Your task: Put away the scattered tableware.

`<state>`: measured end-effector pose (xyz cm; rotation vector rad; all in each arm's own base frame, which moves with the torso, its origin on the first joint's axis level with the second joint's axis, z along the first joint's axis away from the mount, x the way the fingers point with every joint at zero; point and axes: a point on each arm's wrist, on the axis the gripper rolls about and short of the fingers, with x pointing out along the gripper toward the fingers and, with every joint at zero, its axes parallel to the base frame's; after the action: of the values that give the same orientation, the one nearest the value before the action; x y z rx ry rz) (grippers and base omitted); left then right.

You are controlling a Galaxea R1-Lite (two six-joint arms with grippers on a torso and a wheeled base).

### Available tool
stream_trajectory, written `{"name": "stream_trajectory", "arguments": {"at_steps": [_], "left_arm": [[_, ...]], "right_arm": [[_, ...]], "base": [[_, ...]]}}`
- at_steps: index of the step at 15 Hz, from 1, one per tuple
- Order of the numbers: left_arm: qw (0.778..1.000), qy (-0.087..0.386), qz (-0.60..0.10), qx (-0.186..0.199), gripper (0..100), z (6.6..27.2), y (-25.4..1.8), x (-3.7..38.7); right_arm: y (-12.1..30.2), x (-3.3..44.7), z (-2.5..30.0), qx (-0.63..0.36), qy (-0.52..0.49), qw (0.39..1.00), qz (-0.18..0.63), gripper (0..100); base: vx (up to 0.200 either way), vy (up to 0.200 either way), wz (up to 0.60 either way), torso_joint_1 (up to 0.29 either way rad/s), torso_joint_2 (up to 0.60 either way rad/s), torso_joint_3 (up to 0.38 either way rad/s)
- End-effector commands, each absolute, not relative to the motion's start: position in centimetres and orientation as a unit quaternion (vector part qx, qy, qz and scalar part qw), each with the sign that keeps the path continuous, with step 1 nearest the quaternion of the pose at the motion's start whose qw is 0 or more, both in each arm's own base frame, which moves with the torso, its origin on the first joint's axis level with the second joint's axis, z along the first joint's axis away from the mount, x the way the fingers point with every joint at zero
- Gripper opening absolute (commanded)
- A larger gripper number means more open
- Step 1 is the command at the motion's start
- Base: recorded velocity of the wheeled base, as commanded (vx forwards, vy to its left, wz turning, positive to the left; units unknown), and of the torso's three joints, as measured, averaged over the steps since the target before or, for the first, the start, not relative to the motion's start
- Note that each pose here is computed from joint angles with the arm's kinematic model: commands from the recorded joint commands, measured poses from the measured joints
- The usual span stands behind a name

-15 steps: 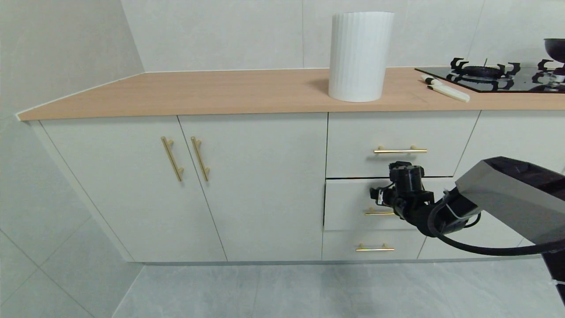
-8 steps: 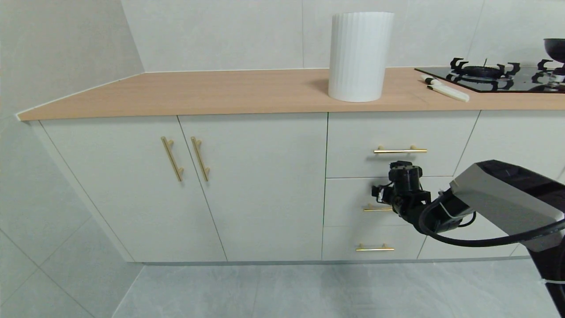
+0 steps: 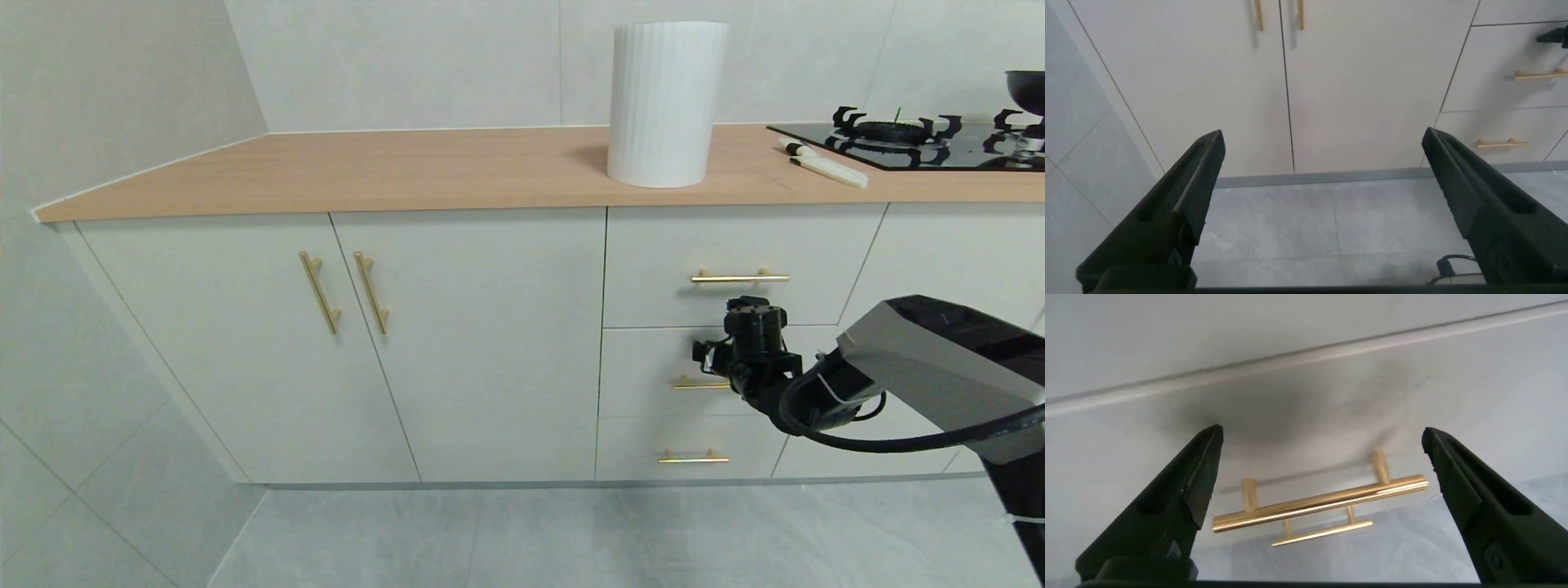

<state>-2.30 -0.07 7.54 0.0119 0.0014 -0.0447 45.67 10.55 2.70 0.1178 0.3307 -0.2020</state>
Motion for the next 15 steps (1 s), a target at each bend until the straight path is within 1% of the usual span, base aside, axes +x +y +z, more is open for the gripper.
{"name": "stream_trajectory", "arguments": {"at_steps": [1,3,5,7,8,9,12,15], "left_arm": [[1.0,0.001,-0.022,0.006,100,7.5,-0.1,-2.3],[1.0,0.001,-0.022,0.006,100,7.5,-0.1,-2.3],[1.0,0.001,-0.022,0.006,100,7.5,-0.1,-2.3],[1.0,0.001,-0.022,0.006,100,7.5,-0.1,-2.3],[1.0,0.001,-0.022,0.006,100,7.5,-0.1,-2.3],[1.0,0.001,-0.022,0.006,100,7.5,-0.1,-2.3],[1.0,0.001,-0.022,0.006,100,7.5,-0.1,-2.3],[1.0,0.001,-0.022,0.006,100,7.5,-0.1,-2.3]], "right_arm": [[10.1,43.3,5.1,0.055,0.17,0.979,-0.097,100],[9.3,39.8,7.3,0.05,0.18,0.978,-0.093,100],[8.4,36.3,11.4,0.049,0.154,0.982,-0.093,100],[7.6,30.5,15.7,0.04,0.121,0.989,-0.079,100],[7.0,28.1,17.1,0.031,0.104,0.991,-0.078,100],[5.9,24.3,19.0,0.017,0.073,0.993,-0.091,100],[3.4,16.1,22.4,-0.002,-0.015,0.994,-0.111,100],[1.0,8.4,23.7,-0.025,-0.078,0.986,-0.147,100]], "base": [[0.0,0.0,0.0,0.0,0.0,0.0],[0.0,0.0,0.0,0.0,0.0,0.0],[0.0,0.0,0.0,0.0,0.0,0.0],[0.0,0.0,0.0,0.0,0.0,0.0],[0.0,0.0,0.0,0.0,0.0,0.0],[0.0,0.0,0.0,0.0,0.0,0.0],[0.0,0.0,0.0,0.0,0.0,0.0],[0.0,0.0,0.0,0.0,0.0,0.0]]}}
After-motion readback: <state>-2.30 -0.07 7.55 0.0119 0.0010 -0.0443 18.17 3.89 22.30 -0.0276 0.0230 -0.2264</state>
